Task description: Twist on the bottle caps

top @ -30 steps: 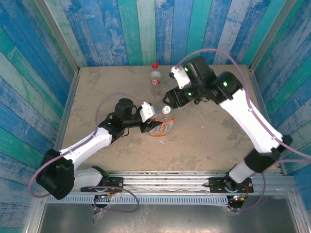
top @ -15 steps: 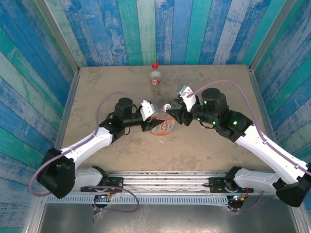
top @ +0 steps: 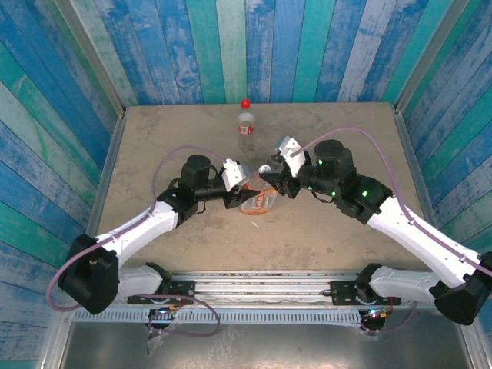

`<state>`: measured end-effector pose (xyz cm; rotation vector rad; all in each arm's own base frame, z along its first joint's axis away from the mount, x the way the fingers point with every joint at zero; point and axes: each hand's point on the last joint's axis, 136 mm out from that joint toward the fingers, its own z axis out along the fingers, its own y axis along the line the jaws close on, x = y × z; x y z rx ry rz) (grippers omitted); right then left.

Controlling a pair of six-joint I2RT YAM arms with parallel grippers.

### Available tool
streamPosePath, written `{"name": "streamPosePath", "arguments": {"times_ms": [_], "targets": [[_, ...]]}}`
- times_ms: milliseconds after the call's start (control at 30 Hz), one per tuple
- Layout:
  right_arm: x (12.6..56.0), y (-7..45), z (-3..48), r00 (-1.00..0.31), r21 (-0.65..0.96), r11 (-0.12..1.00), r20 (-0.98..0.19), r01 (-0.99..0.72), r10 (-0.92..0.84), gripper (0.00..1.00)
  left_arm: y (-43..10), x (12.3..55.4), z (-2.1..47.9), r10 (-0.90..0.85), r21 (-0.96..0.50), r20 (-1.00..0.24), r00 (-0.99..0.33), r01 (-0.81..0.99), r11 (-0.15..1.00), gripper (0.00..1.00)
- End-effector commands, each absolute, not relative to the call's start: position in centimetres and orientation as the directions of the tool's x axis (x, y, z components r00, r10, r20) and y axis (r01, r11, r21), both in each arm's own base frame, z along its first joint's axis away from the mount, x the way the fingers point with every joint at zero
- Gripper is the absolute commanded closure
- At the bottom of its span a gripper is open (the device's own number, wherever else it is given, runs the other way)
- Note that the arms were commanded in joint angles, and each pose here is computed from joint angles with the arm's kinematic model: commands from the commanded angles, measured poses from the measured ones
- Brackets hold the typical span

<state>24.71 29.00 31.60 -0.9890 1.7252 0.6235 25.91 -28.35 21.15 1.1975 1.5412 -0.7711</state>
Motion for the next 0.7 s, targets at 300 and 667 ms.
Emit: {"name": "streamPosePath", "arguments": {"times_ms": [300, 667], "targets": [[24.8, 29.6, 30.0, -0.163, -0.044, 0.512, -0.922, -0.858, -0.351, 0.44, -28.8, 25.9, 20.9, 0.308, 0.078, -0.951, -0.015, 0.955, 0.287, 0.47], [25.0, 29.8, 29.0, -0.183, -0.034, 0.511, -0.911, -0.859, -0.369, 0.51, -28.8, 25.8, 20.9, 0.310, 0.076, -0.951, -0.017, 0.955, 0.286, 0.47]]}}
